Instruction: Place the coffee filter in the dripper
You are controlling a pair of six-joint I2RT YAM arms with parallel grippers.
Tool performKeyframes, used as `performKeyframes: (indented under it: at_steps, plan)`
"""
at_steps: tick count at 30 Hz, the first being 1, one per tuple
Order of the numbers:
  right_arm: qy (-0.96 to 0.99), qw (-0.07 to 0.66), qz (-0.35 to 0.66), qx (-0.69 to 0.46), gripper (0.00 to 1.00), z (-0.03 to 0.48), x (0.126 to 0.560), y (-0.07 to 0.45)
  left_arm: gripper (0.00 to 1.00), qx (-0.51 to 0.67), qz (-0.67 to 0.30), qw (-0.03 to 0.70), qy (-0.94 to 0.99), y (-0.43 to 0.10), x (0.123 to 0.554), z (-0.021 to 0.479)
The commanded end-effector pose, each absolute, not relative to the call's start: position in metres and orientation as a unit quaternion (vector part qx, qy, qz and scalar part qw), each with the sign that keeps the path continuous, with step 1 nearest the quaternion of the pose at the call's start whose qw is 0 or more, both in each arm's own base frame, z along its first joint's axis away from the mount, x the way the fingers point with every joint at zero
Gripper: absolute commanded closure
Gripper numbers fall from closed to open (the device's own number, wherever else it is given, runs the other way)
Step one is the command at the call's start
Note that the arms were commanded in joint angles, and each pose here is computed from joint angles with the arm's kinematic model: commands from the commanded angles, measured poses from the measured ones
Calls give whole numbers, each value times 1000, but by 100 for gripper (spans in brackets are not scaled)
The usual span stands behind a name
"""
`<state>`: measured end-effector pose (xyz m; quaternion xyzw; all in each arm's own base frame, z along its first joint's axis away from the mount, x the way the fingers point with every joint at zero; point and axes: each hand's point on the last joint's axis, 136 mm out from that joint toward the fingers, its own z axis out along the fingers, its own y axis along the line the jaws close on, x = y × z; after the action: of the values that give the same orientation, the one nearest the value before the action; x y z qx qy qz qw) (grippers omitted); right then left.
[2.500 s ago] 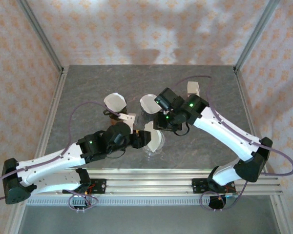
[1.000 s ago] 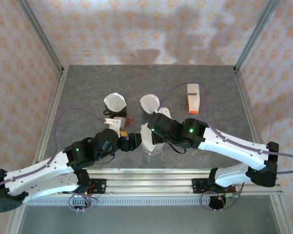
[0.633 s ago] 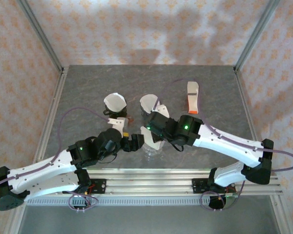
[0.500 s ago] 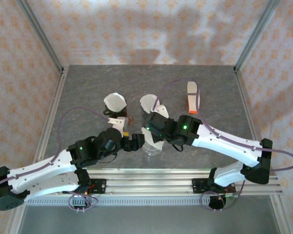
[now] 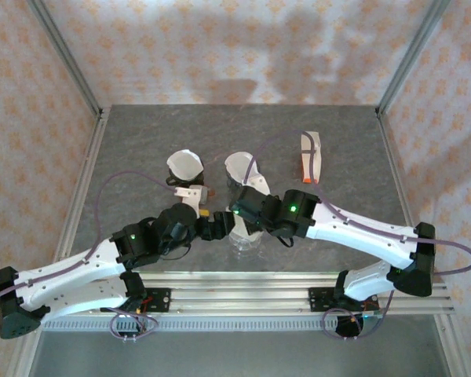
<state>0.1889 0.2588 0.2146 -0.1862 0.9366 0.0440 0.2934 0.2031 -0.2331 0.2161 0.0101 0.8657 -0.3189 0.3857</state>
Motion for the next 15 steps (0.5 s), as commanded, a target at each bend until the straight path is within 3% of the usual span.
performKeyframes:
  at_steps: [1,3,15]
  plan:
    - [933,302,21,-194,100,215,191,255,16,10,-343,395,852,-241,207,234]
    - [933,302,17,-195,100,213,192,256,23,13,-332,386,861,-241,207,227]
    - [933,300,-12,-199,100,204,195,251,36,16,-311,364,878,-234,200,198]
